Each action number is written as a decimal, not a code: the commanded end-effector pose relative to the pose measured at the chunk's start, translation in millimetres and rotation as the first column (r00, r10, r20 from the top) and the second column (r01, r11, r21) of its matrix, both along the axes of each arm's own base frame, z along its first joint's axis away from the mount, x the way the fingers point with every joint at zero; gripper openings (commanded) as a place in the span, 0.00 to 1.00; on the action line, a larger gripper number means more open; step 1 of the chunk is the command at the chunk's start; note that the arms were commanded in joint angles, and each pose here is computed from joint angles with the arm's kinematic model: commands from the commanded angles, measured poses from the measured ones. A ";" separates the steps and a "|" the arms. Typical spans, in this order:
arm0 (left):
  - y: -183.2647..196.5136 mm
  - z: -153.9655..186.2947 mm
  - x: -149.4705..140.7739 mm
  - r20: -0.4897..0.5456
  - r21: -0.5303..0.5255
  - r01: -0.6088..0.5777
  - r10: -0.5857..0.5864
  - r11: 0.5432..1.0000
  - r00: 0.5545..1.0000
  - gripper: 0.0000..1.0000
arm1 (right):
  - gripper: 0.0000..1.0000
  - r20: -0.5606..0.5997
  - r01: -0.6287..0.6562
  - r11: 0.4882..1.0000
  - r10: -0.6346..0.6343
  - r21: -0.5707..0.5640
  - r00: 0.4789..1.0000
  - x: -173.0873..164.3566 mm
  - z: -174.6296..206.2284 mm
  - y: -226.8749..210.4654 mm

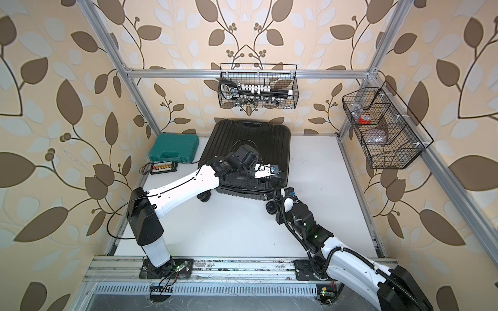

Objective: Close the suitcase zippers
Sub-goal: Adjust the suitcase at the center of the board.

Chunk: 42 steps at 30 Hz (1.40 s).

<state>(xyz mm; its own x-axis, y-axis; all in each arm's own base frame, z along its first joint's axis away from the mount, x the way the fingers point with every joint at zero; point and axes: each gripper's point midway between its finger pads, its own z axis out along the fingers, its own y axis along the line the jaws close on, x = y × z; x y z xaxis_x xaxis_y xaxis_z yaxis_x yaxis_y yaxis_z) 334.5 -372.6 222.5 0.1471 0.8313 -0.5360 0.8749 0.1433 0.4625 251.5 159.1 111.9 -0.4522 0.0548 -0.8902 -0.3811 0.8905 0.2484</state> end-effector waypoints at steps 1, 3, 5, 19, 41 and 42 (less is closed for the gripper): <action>-23.2 13.8 40.5 0.036 -0.156 -0.116 0.123 0.981 0.992 0.87 | 0.00 0.066 -0.209 0.973 0.204 0.099 0.977 -15.3 23.7 38.3; -27.5 11.0 42.3 0.019 -0.166 -0.121 0.126 0.979 0.992 0.87 | 0.00 0.074 -0.212 0.971 0.205 0.109 0.976 -14.5 26.1 39.6; -32.5 7.4 42.8 0.002 -0.179 -0.118 0.121 0.977 0.993 0.86 | 0.00 0.083 -0.213 0.970 0.204 0.118 0.975 -14.0 27.8 40.2; -62.8 -1.1 34.5 -0.118 -0.258 -0.063 0.034 0.964 0.992 0.86 | 0.00 0.092 -0.130 0.983 0.119 0.126 0.989 -4.5 29.6 29.6; -52.1 112.2 -0.4 -0.130 -0.517 -0.081 0.016 0.852 0.991 0.90 | 0.43 0.048 0.223 0.973 -0.225 0.053 0.973 10.7 19.4 -33.9; -47.0 121.7 0.1 -0.125 -0.534 -0.103 0.042 0.839 0.991 0.90 | 0.44 0.052 0.247 0.967 -0.250 0.055 0.967 10.9 20.4 -38.6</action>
<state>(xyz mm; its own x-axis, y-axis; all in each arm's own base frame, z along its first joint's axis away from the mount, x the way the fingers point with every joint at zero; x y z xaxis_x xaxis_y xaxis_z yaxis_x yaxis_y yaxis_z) 341.8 -432.2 261.5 -0.0126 0.5706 -0.8211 0.9299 0.3086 0.2002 258.9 136.9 127.7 -0.3903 0.1672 -0.9054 -0.2553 0.9252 0.2809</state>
